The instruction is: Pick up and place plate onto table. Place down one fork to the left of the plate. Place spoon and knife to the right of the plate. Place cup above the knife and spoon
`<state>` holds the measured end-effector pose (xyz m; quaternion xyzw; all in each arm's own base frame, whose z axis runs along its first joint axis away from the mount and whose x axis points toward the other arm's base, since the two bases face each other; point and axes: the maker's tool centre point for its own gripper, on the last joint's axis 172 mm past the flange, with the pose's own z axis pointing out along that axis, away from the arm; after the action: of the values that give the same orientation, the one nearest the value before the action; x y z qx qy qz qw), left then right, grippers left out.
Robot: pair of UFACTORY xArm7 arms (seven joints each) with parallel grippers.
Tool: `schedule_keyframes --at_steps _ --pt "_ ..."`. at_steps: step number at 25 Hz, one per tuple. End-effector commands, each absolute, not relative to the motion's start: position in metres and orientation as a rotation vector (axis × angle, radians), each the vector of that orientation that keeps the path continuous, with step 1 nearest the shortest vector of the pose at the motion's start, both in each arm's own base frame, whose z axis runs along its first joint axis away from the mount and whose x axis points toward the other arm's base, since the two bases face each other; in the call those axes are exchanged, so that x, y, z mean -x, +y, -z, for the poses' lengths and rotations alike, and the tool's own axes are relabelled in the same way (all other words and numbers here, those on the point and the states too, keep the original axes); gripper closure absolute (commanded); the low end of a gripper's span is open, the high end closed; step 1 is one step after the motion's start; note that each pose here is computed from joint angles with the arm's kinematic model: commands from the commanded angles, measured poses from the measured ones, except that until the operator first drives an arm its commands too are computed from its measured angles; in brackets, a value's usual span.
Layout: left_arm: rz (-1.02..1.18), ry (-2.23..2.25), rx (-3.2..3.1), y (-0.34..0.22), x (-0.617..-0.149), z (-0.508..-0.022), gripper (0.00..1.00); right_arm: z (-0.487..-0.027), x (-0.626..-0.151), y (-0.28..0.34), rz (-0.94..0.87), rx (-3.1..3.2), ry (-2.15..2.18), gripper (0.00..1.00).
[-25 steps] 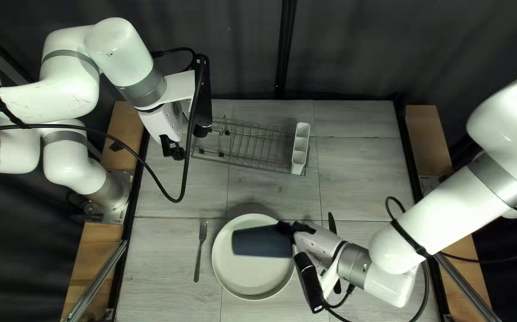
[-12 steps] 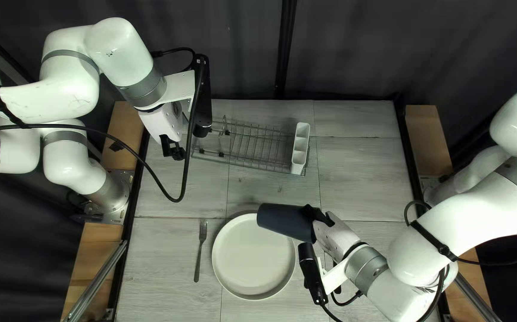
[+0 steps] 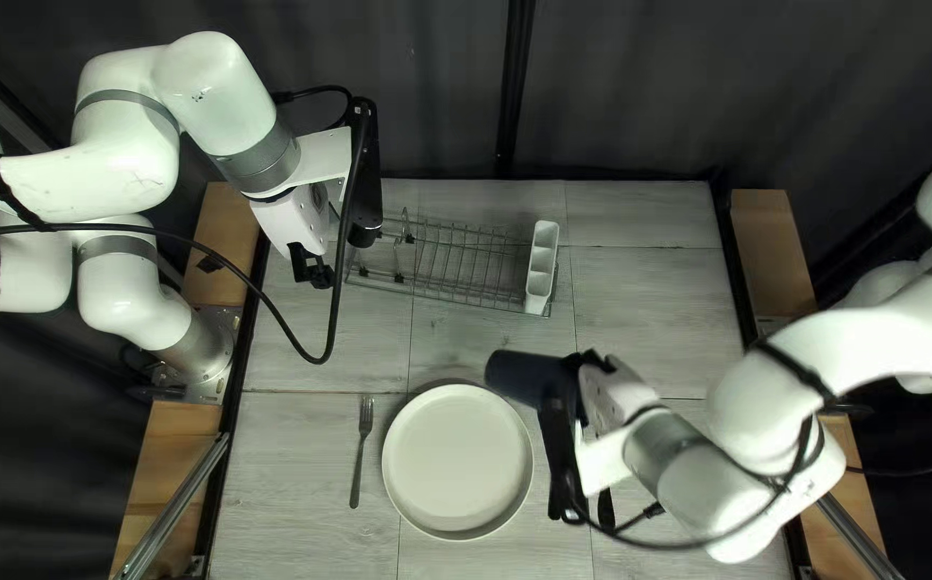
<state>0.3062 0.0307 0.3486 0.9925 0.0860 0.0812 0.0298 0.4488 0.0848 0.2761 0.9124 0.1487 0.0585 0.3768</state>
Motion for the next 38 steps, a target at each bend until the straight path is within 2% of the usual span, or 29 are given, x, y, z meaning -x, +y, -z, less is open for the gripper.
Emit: schedule_keyframes --at_steps 1,7,14,21,27,38 --pt "-0.25 0.265 -3.06 0.031 -0.306 -0.349 0.0 -0.278 -0.447 0.084 -0.135 -2.345 0.37 1.0" --pt "-0.25 0.265 -3.06 0.031 -0.306 -0.349 0.0 -0.276 -0.447 0.076 -0.154 -2.353 0.369 1.0" --pt "-0.25 0.265 -3.06 0.031 -0.306 -0.349 0.0 -0.275 -0.433 0.064 -0.025 -2.527 0.087 1.0" --pt "-0.25 0.265 -3.06 0.031 -0.306 -0.349 0.0 -0.271 -0.431 0.059 -0.014 -2.514 0.091 1.0" --pt "-0.25 0.265 -3.06 0.031 -0.306 -0.349 0.0 -0.255 -0.399 0.038 0.119 -2.66 -0.052 1.0" --pt "-0.25 0.265 -3.06 0.031 -0.306 -0.349 0.0 -0.255 -0.399 0.038 0.119 -2.66 -0.052 1.0"
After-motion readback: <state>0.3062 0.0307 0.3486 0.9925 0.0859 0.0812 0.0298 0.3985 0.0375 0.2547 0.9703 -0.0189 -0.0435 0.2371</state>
